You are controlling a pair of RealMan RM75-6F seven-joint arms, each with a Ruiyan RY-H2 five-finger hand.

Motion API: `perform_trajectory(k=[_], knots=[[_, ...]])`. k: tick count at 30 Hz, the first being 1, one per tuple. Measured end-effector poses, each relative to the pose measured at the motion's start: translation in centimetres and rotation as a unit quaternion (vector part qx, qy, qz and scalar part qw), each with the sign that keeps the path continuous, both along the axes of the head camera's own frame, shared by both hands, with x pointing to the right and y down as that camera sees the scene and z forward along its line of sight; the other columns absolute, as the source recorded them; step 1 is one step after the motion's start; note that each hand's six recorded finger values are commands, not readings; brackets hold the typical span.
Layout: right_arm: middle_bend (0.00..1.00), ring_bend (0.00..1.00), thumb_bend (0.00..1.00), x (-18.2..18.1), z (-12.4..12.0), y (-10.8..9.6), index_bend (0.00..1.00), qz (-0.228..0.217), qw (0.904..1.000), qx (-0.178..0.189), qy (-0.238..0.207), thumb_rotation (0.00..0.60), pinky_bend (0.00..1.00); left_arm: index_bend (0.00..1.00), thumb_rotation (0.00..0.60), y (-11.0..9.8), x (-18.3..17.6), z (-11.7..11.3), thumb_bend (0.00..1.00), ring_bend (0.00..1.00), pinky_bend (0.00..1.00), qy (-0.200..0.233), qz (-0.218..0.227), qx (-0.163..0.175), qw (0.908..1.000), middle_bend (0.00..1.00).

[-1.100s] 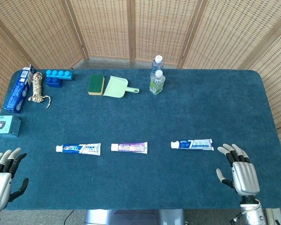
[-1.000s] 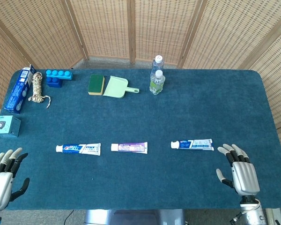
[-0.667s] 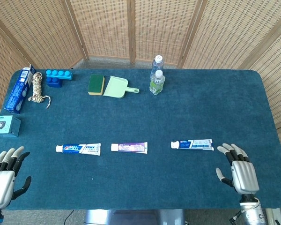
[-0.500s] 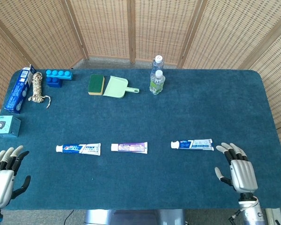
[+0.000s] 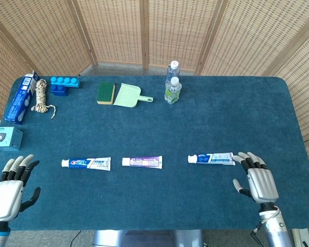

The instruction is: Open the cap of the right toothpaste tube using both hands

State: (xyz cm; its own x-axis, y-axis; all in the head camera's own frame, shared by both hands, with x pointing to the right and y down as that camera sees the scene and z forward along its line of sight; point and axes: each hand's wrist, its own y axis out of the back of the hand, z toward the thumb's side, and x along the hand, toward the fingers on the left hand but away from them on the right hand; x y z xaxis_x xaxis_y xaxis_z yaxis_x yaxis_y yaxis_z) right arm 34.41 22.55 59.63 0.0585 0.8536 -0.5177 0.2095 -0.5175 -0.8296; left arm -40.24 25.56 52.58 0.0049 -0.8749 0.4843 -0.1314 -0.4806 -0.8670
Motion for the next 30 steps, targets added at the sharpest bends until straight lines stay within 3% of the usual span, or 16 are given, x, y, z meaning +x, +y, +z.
perform_trajectory(k=[8,12,21,30], knots=[[0.19,0.11,0.33,-1.8,2.6,-2.5,0.25,-0.02,0.9994,-0.027,-0.006,0.6,0.15,0.16,0.6,-1.2,0.9,0.2,0.37,0.0,0.0,-0.001,0.02,0.0,0.9998,0.1],[0.19,0.11,0.32,-2.5,4.4,-3.6,0.26,-0.029,0.9989,-0.034,0.013,0.6,0.15,0.15,0.6,-1.9,1.6,0.5,0.37,0.0,0.0,0.001,0.033,-0.003,0.9995,0.1],[0.19,0.11,0.31,-4.0,7.9,-4.6,0.3,-0.044,0.9956,-0.072,0.041,0.6,0.15,0.16,0.6,-2.5,2.1,0.8,0.37,0.0,0.0,0.002,0.039,-0.006,0.9992,0.1],[0.19,0.1,0.31,-4.2,9.4,-5.3,0.3,-0.049,0.9918,-0.095,0.07,0.6,0.15,0.15,0.6,-2.5,2.0,1.1,0.37,0.0,0.0,0.003,0.037,-0.009,0.9993,0.1]])
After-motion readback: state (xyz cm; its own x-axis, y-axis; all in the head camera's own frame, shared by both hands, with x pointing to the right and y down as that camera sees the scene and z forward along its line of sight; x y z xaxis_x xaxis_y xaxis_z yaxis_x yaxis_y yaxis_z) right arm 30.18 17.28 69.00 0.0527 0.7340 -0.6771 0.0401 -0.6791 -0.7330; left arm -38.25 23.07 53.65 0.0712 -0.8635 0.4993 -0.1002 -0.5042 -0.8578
